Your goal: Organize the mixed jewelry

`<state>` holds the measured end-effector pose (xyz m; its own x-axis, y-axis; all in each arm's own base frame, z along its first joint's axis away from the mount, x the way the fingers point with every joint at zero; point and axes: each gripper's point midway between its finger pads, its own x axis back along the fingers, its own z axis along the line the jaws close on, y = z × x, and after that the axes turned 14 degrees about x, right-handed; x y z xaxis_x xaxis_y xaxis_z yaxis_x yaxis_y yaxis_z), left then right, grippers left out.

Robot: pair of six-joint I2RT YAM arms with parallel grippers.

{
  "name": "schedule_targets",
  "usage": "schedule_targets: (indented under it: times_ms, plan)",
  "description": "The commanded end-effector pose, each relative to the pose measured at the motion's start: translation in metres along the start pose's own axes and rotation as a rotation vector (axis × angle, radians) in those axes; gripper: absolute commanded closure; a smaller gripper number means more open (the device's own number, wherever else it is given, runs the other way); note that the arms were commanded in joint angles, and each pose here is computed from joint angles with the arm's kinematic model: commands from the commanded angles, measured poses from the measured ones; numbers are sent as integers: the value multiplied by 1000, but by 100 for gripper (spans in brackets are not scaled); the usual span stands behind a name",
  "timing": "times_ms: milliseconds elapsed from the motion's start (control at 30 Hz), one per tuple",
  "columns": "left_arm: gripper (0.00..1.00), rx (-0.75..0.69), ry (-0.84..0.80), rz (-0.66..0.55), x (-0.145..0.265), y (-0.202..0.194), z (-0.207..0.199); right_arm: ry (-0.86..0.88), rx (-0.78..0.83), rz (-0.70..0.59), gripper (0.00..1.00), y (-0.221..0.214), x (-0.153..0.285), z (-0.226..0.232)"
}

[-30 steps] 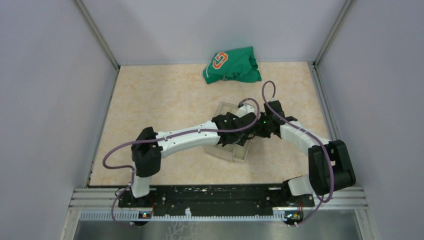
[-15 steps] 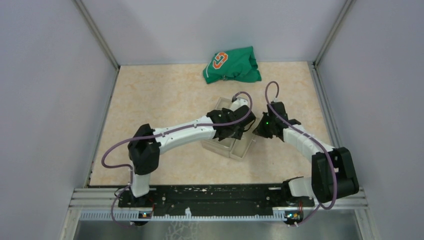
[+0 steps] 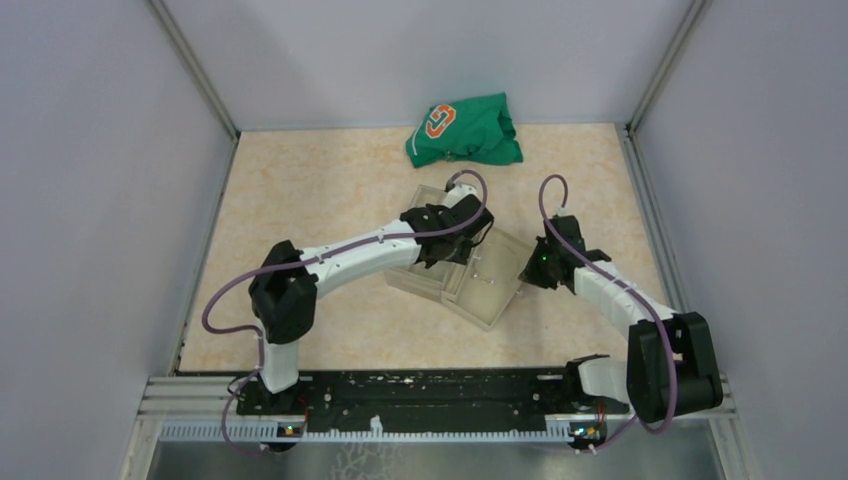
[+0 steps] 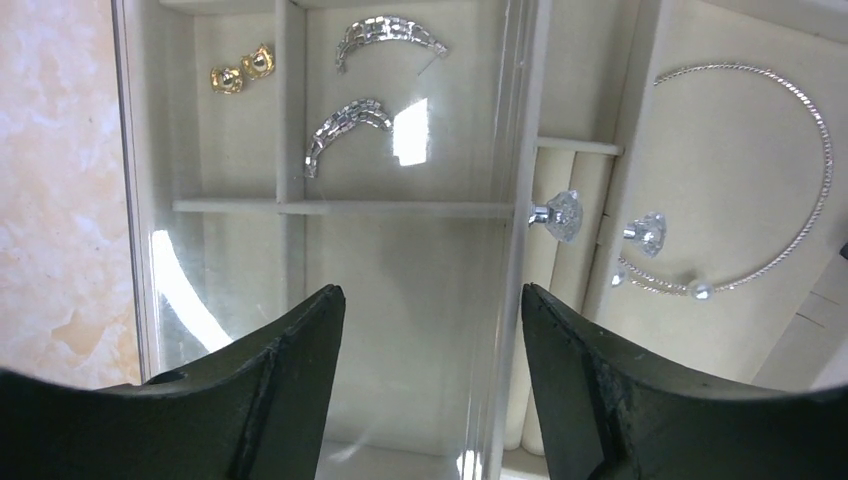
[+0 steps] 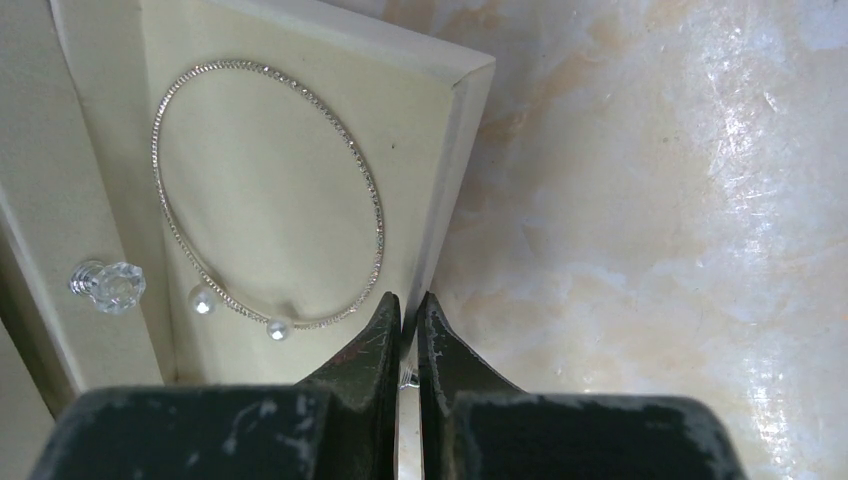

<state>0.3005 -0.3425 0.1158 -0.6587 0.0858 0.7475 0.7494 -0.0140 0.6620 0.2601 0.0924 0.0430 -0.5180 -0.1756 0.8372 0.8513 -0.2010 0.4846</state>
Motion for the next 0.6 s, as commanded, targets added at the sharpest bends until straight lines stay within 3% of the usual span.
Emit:
schedule_targets:
  times_ms: [0,333,567]
  plan:
    - [26,-50,-55,85,-2,-17,-1,81,40,-44,100,19,8,19]
    - [14,-61,-230,53,46,22,-29,101,126,-47,100,48,3,30]
    - [13,-25,-283,7,67,53,-34,79,113,-28,100,55,-4,30]
